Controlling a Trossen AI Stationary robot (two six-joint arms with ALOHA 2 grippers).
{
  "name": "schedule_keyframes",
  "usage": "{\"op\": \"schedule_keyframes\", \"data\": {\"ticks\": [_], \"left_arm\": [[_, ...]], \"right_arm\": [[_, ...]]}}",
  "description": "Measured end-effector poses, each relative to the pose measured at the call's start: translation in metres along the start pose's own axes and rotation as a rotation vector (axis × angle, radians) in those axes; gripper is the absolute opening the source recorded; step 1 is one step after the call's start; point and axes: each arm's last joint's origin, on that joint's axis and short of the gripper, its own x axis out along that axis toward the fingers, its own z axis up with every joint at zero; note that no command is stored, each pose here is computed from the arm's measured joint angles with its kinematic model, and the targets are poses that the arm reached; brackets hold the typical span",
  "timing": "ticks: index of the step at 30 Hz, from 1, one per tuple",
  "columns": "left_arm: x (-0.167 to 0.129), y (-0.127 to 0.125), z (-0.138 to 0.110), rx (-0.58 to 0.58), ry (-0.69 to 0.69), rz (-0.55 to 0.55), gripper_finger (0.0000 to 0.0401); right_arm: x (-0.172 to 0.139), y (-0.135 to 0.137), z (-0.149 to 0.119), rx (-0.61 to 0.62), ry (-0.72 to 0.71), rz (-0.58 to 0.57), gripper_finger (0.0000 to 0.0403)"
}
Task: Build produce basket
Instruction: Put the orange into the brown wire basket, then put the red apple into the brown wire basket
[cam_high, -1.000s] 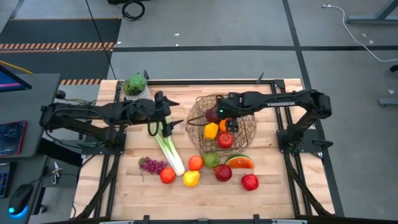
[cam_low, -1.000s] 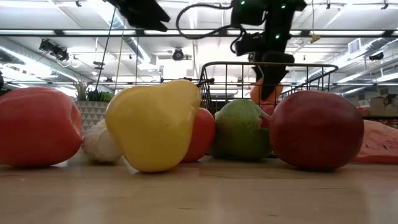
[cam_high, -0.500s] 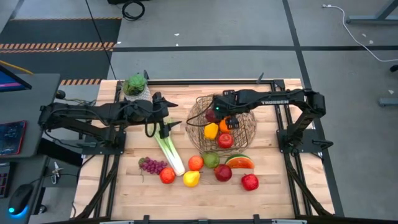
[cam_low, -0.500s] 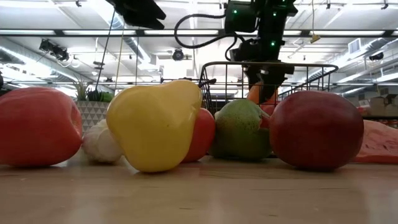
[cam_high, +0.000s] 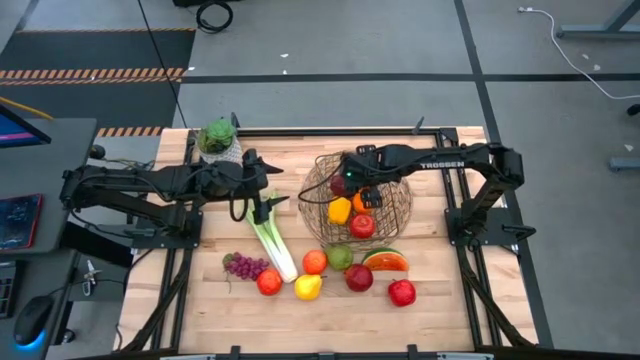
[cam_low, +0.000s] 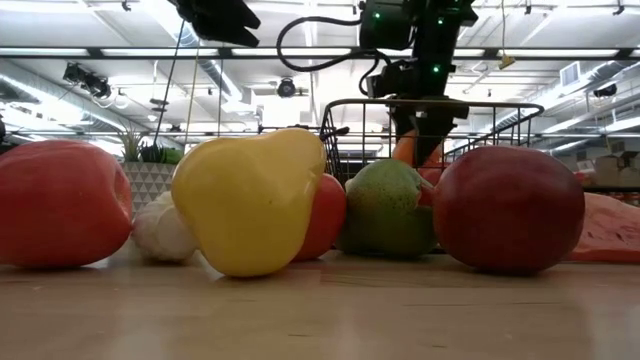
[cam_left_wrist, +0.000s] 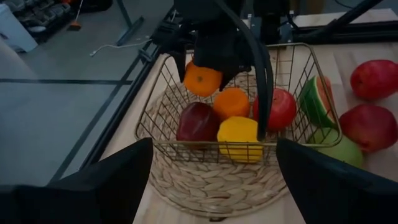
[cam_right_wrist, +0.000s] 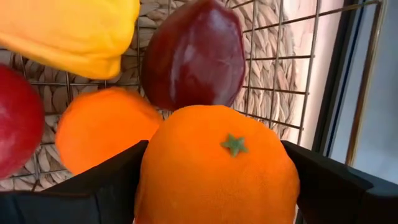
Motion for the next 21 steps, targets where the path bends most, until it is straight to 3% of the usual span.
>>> {"op": "schedule_keyframes", "data": {"ticks": [7, 13, 17, 21], "left_arm": [[0.000, 0.000, -0.001, -0.033, 0.014, 0.000, 0.0347], [0.000, 0.000, -0.004, -0.047, 0.037, -0.001, 0.0347], [0.000, 0.000, -0.004, -0.048, 0.036, -0.001, 0.0347], [0.000, 0.000, -0.003, -0.048, 0.034, -0.001, 0.0347]], "right_arm": [[0.013, -0.004, -0.006, 0.021, 0.006, 0.041, 0.0357], [0.016, -0.004, -0.011, 0.025, 0.030, 0.034, 0.0394], [0.016, -0.004, -0.010, 0.022, 0.023, 0.030, 0.0394], [0.010, -0.007, -0.013, 0.002, 0.087, -0.049, 0.0398]]}}
